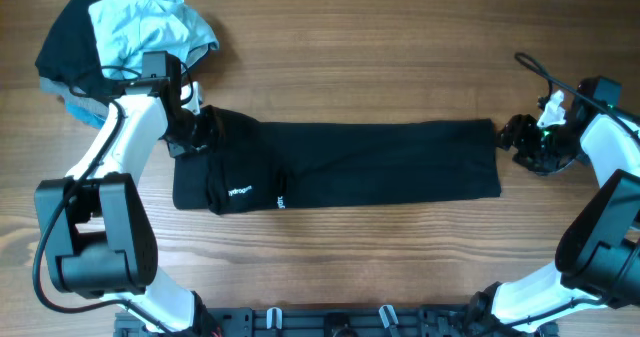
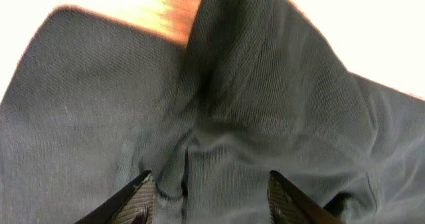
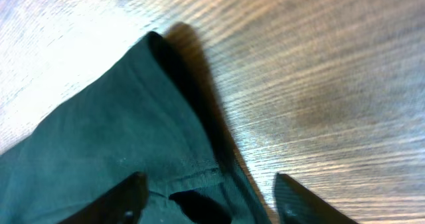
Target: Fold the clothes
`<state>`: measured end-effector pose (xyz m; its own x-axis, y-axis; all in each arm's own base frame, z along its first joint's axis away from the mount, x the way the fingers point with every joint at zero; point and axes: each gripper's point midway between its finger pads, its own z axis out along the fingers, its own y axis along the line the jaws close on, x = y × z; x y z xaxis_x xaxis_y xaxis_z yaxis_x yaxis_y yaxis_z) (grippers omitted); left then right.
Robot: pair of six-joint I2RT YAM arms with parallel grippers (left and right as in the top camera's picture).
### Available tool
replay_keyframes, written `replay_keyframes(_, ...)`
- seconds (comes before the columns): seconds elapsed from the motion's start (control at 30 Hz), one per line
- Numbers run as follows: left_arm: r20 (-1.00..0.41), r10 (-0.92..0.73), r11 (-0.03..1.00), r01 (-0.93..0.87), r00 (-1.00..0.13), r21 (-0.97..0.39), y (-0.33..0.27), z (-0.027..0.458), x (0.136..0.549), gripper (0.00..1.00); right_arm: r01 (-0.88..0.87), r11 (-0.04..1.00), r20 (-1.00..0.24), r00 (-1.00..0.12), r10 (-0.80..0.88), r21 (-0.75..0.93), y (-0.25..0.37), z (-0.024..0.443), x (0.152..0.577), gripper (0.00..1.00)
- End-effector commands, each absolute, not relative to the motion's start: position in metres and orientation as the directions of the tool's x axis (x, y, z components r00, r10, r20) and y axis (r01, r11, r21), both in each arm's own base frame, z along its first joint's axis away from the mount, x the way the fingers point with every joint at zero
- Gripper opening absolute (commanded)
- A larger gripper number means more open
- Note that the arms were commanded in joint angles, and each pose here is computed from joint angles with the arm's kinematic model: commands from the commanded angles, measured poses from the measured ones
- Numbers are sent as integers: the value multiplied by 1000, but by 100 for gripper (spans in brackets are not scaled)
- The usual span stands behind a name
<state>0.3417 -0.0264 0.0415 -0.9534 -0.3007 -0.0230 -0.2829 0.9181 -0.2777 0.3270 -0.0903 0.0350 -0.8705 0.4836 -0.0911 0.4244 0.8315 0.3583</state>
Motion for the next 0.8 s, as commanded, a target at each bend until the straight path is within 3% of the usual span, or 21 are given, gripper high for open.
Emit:
replay_keyframes(0.0, -87, -278, 918, -238, -957, -316, -28, 74, 349, 56, 251, 896, -195, -920, 338, 367, -92, 48, 340, 80)
replay_keyframes(0.1, -152, -278, 919, -216, -949, -330, -28, 100, 349, 59, 124, 906, -239, -942, 235, 405, -82, 46, 343, 85)
replay_keyframes(0.33, -288, -275, 923, -168, -917, -348, -29, 154, 339, 66, 198, 891, -32, -972, 231, 409, -78, -11, 317, 76)
replay_keyframes(0.4, -312, -275, 923, -159, -910, -351, -29, 162, 338, 66, 188, 888, -1, -978, 207, 419, -74, -21, 311, 60)
replay_keyframes(0.5, -317, -275, 923, -157, -908, -351, -29, 164, 338, 66, 162, 863, 22, -985, 173, 479, -54, -32, 304, 58)
replay_keyframes(0.63, -317, -275, 923, -156, -908, -351, -29, 164, 338, 66, 114, 849, 48, -993, 104, 516, -28, -36, 296, 43)
replay_keyframes(0.73, -320, -266, 925, -148, -909, -349, -29, 164, 338, 66, 114, 847, 60, -993, 97, 520, -24, -35, 294, 24)
replay_keyframes(0.77, -325, -251, 930, -133, -912, -344, -29, 164, 337, 66, 119, 847, 59, -993, 103, 518, -27, -34, 295, 9)
